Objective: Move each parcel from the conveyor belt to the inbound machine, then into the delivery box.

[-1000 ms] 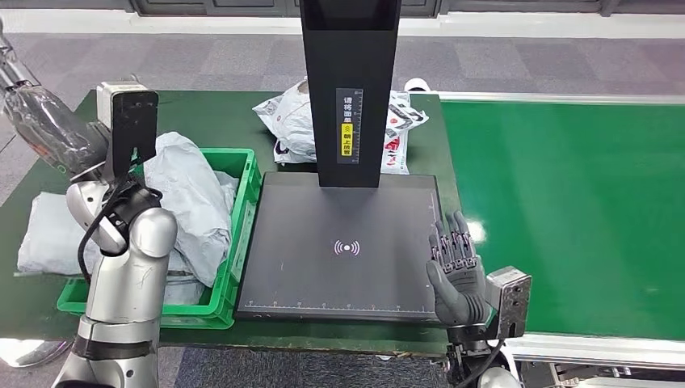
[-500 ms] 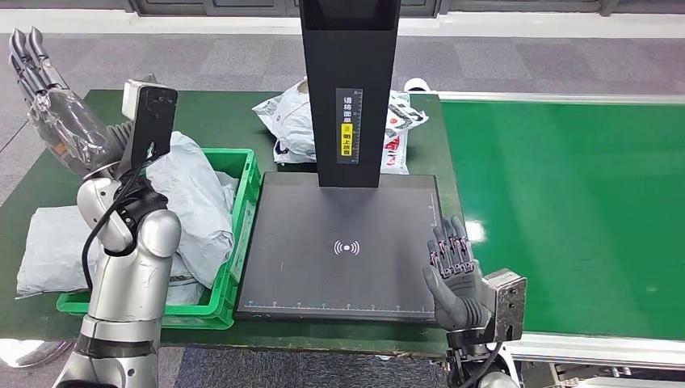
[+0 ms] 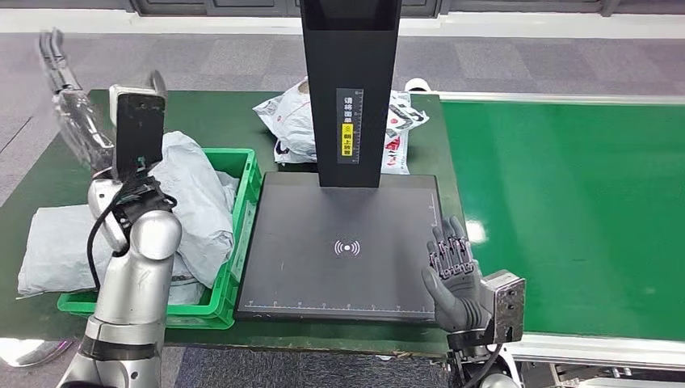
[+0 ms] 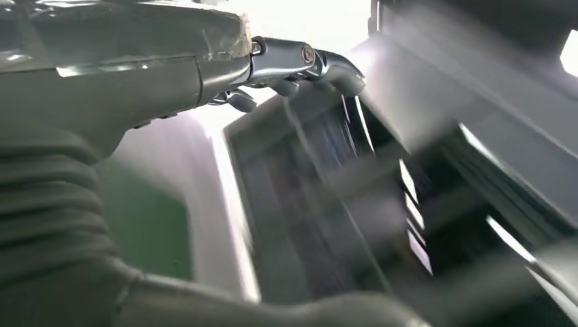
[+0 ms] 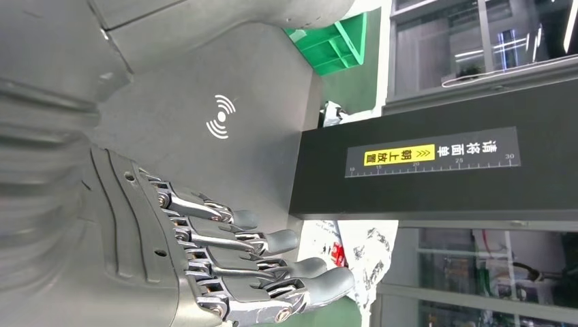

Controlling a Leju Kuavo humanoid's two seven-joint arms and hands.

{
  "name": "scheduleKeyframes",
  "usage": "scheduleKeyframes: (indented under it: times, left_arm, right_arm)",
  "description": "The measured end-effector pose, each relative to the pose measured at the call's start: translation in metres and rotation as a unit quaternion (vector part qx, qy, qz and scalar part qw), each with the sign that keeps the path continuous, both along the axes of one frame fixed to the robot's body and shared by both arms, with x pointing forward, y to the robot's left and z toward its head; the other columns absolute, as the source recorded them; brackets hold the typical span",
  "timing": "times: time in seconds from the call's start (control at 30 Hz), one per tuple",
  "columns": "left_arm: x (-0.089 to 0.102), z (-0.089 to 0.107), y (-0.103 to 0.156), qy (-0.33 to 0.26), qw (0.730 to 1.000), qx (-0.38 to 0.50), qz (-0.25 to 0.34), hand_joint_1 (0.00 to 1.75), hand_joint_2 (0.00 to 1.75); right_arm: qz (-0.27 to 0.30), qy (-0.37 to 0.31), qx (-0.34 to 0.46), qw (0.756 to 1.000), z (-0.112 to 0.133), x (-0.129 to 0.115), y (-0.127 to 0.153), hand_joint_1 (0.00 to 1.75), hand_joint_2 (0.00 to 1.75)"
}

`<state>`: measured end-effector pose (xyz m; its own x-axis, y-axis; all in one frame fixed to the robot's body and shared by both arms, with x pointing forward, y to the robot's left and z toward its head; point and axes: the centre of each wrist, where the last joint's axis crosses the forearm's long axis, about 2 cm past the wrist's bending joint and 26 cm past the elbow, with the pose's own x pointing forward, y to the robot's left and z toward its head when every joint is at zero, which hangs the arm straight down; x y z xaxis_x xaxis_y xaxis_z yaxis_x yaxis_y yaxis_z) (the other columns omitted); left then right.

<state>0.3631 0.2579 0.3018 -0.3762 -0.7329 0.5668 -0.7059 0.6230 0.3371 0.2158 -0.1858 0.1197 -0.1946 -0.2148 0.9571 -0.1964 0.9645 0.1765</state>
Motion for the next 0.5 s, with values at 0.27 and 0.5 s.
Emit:
scheduleKeyframes:
  times: [0.27,0.5]
  left_arm:
    - [-0.023,-0.043,-0.083,0.066,0.89,-0.192,-0.407,0.0,1.75]
    - [-0.05,-0.102,-0.138,0.157,0.773,-0.301,-0.536,0.0,1.75]
  right_arm:
    - [-0.011,-0.005,0.002,1.0,0.001,-0.001,-0.004,0.0,1.75]
    - [-0.041,0.001,0.005,0.999,0.003,-0.005,-0.008,0.0,1.75]
